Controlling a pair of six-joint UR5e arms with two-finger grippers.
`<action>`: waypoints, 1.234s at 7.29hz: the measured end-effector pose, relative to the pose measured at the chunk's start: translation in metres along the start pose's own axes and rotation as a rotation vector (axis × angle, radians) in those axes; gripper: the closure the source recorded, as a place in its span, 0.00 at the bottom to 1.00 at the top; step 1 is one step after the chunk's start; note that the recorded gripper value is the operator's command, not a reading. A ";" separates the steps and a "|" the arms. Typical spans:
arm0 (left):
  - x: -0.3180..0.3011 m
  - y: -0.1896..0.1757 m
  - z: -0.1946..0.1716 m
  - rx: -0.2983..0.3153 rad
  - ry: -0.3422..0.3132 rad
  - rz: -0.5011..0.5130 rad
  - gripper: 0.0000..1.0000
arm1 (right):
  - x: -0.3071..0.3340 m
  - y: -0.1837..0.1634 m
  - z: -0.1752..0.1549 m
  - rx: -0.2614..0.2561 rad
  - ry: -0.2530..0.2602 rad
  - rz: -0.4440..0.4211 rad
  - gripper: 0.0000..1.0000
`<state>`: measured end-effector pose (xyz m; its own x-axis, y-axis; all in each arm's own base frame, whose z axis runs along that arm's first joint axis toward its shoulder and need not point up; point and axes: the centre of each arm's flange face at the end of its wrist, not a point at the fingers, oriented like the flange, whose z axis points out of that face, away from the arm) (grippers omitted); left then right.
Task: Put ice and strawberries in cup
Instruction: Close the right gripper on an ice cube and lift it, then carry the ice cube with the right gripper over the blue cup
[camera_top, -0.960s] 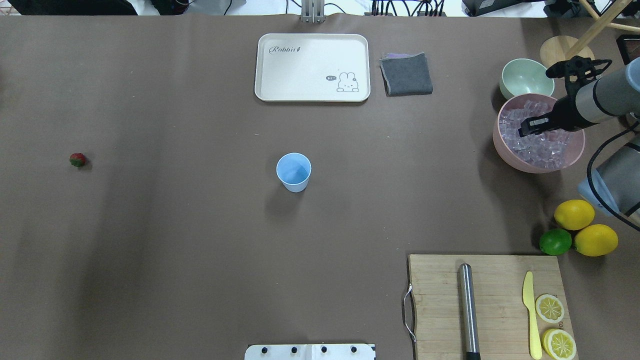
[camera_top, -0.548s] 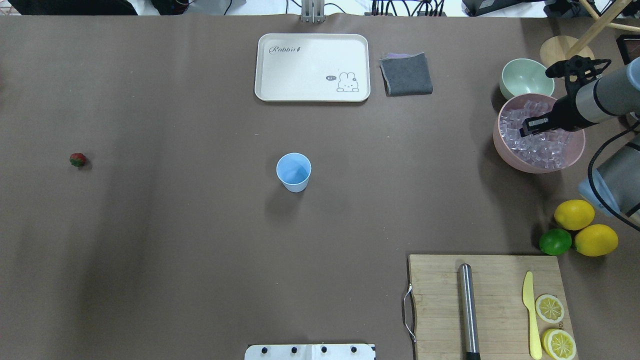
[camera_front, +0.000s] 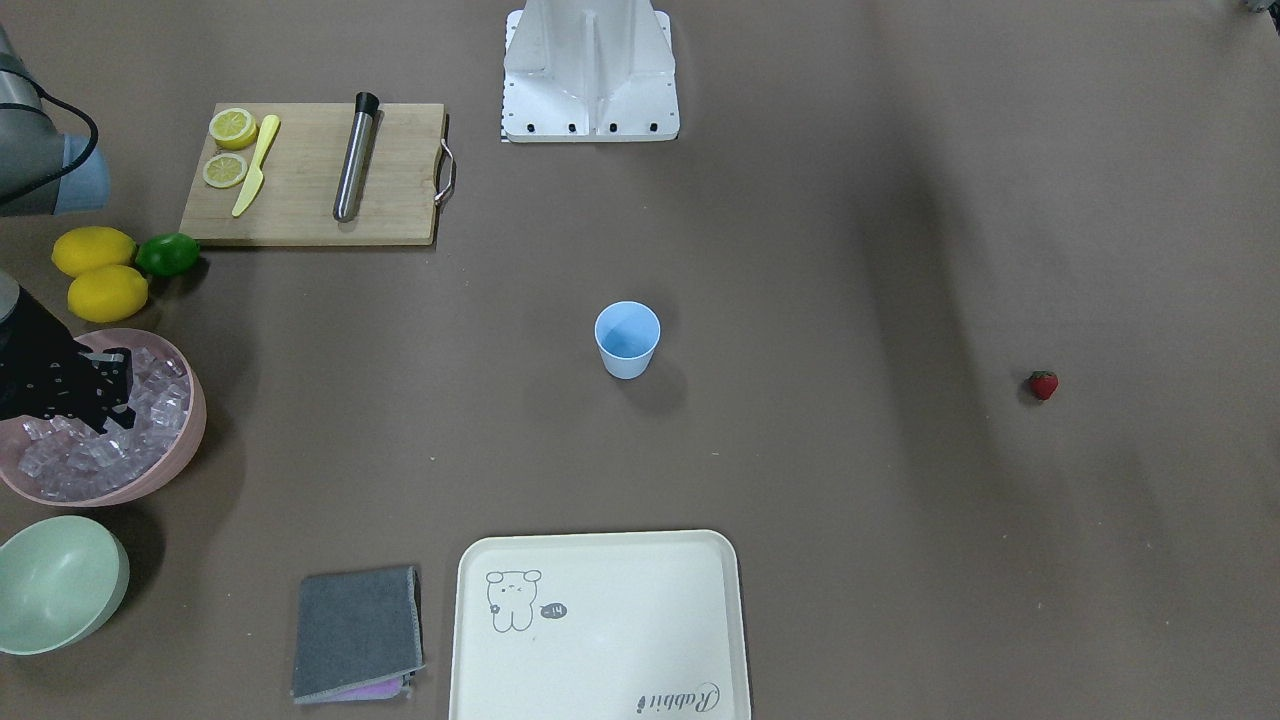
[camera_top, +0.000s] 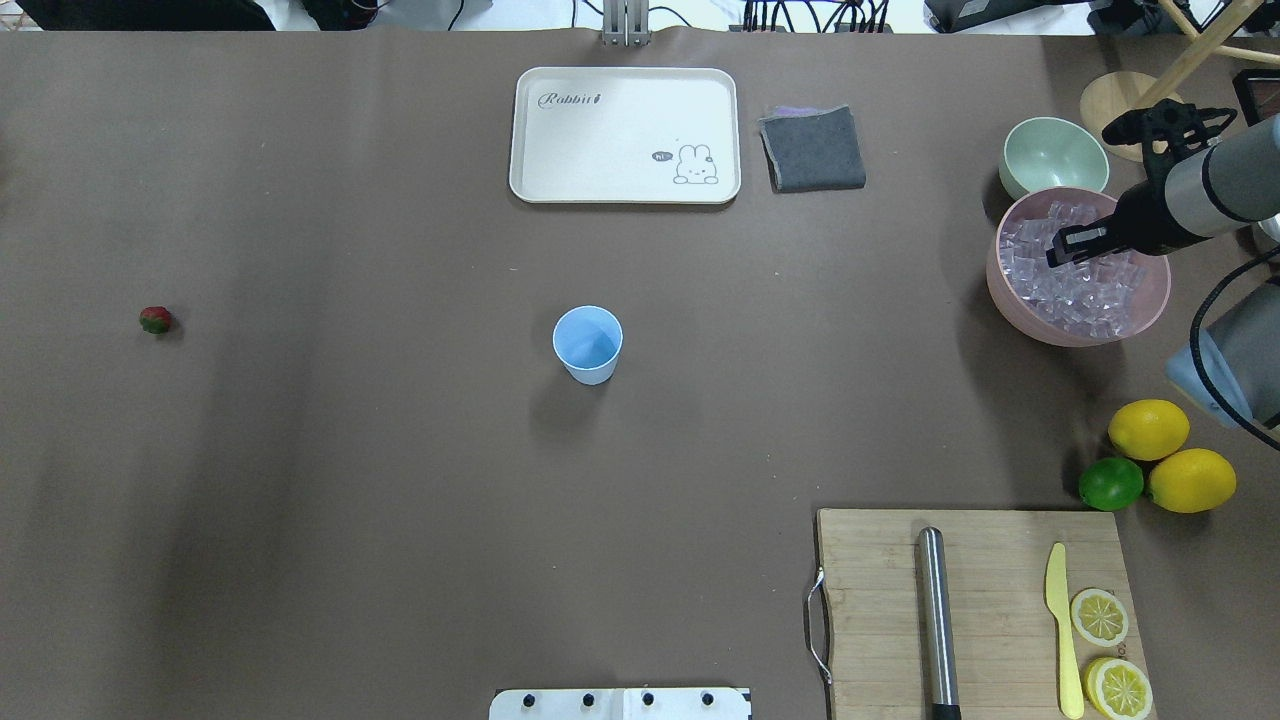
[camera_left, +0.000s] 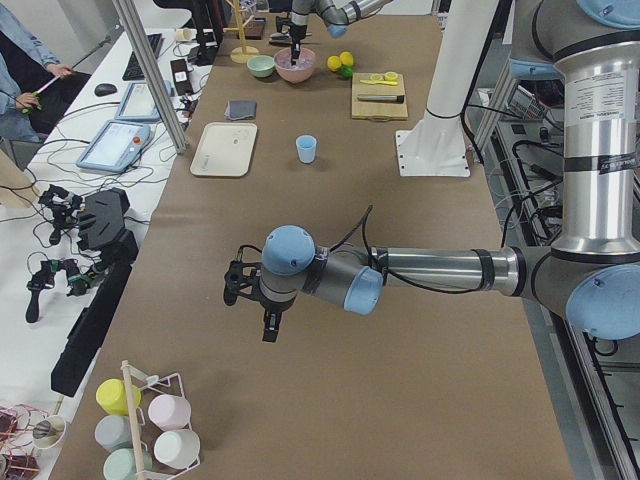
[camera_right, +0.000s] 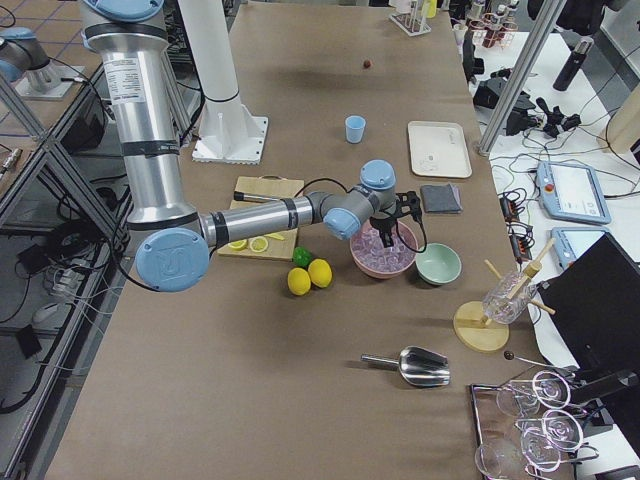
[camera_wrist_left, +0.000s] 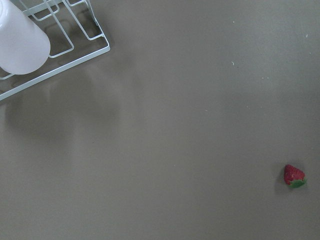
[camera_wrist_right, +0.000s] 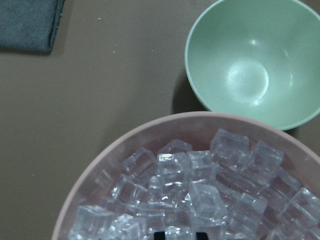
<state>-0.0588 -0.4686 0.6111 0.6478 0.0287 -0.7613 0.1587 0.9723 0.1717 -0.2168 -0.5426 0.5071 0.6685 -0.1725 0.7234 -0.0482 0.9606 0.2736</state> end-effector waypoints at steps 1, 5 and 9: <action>0.000 0.000 0.000 0.000 0.001 0.000 0.02 | -0.013 -0.006 -0.023 -0.009 -0.003 0.015 0.86; -0.001 0.001 0.001 -0.002 0.000 -0.002 0.02 | -0.147 -0.052 -0.075 -0.038 0.022 0.043 0.88; 0.004 0.000 -0.003 0.019 0.008 0.000 0.02 | -0.278 -0.062 -0.077 -0.011 -0.006 0.018 0.88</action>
<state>-0.0579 -0.4680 0.6061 0.6415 0.0307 -0.7665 0.1729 0.9677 0.1835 -0.3425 -0.5374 0.2400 0.6629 -0.1564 0.7322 -0.0523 0.9659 0.2537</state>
